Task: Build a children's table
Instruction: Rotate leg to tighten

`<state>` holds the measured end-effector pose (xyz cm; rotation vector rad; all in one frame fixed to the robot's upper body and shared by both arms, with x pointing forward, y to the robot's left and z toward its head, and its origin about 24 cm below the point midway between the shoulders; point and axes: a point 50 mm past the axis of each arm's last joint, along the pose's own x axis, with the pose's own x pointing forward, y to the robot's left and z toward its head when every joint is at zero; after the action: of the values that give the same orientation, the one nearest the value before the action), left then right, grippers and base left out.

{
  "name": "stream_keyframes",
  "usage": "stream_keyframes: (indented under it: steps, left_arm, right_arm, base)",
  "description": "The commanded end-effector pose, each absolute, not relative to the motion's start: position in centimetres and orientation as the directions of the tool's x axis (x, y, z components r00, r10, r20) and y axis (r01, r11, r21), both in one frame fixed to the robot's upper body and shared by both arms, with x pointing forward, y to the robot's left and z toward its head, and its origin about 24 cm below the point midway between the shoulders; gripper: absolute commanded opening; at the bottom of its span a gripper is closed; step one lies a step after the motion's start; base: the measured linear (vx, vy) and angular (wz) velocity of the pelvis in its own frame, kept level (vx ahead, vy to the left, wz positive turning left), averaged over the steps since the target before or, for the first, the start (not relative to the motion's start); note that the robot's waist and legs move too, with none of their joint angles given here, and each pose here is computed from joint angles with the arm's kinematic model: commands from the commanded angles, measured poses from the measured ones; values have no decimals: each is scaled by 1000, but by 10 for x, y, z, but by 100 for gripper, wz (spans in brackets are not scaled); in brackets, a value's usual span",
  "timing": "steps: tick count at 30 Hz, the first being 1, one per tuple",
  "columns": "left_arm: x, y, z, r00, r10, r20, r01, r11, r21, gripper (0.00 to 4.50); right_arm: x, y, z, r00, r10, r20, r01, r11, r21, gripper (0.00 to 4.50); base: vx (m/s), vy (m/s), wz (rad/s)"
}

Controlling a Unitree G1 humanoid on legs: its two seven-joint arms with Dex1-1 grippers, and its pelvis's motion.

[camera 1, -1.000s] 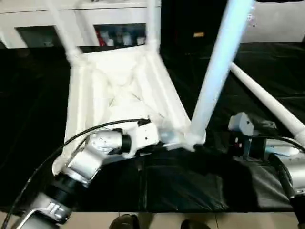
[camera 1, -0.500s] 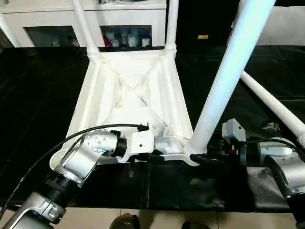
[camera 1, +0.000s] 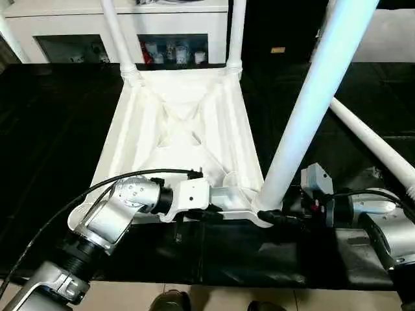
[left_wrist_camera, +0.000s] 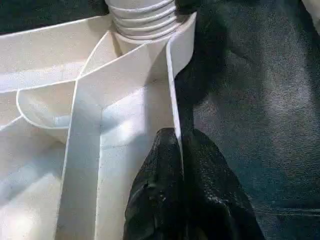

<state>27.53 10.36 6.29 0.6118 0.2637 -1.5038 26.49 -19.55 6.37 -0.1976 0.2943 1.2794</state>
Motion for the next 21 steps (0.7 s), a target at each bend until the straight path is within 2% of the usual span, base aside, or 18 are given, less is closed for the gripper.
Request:
stream_keyframes:
  steps: [1,3,4,5,6,8,9,10,12,13,14,15,21]
  left_arm:
    - [265,95,51,14,-831,-556,986,-82,148,0]
    - [266,91,52,50,-840,-540,989,-35,146,0]
    - [268,86,52,102,-847,-522,990,33,141,0]
    - [268,86,52,102,-847,-522,990,33,141,0]
    - [270,71,56,194,-865,-462,981,161,111,0]
    - [270,66,57,219,-868,-446,976,198,96,0]
    - [272,59,59,248,-868,-430,969,231,91,0]
    - [272,59,59,248,-868,-430,969,231,91,0]
    - [278,35,63,359,-842,-403,932,348,103,0]
    - [281,26,64,398,-828,-396,916,386,114,0]
    - [281,26,64,398,-828,-396,916,386,114,0]
    - [283,13,66,431,-811,-396,900,415,132,0]
    - [282,1,65,446,-793,-415,893,424,149,0]
  right_arm:
    - [260,-184,62,227,928,-297,-967,252,46,273]
    - [260,-179,61,251,929,-274,-959,277,62,272]
    - [260,-171,59,286,924,-255,-944,317,90,272]
    - [260,-171,59,286,924,-255,-944,317,90,272]
    - [265,-153,54,373,897,-238,-905,409,121,272]
    - [267,-147,52,403,883,-242,-888,441,128,272]
    - [272,-141,51,457,859,-232,-857,495,142,272]
    - [272,-141,51,457,859,-232,-857,495,142,272]
    - [291,-128,43,637,734,-234,-719,676,163,272]
    - [297,-124,40,694,677,-244,-657,735,171,272]
    - [297,-124,40,694,677,-244,-657,735,171,272]
    - [304,-121,37,756,600,-262,-578,800,163,272]
    - [304,-112,36,775,570,-275,-547,821,160,272]
  base:
    - [0,0,0]
    - [0,0,0]
    - [0,0,0]
    - [0,0,0]
    - [0,0,0]
    - [0,0,0]
    - [0,0,0]
    - [0,0,0]
    - [0,0,0]
    - [0,0,0]
    - [0,0,0]
    - [0,0,0]
    - [0,0,0]
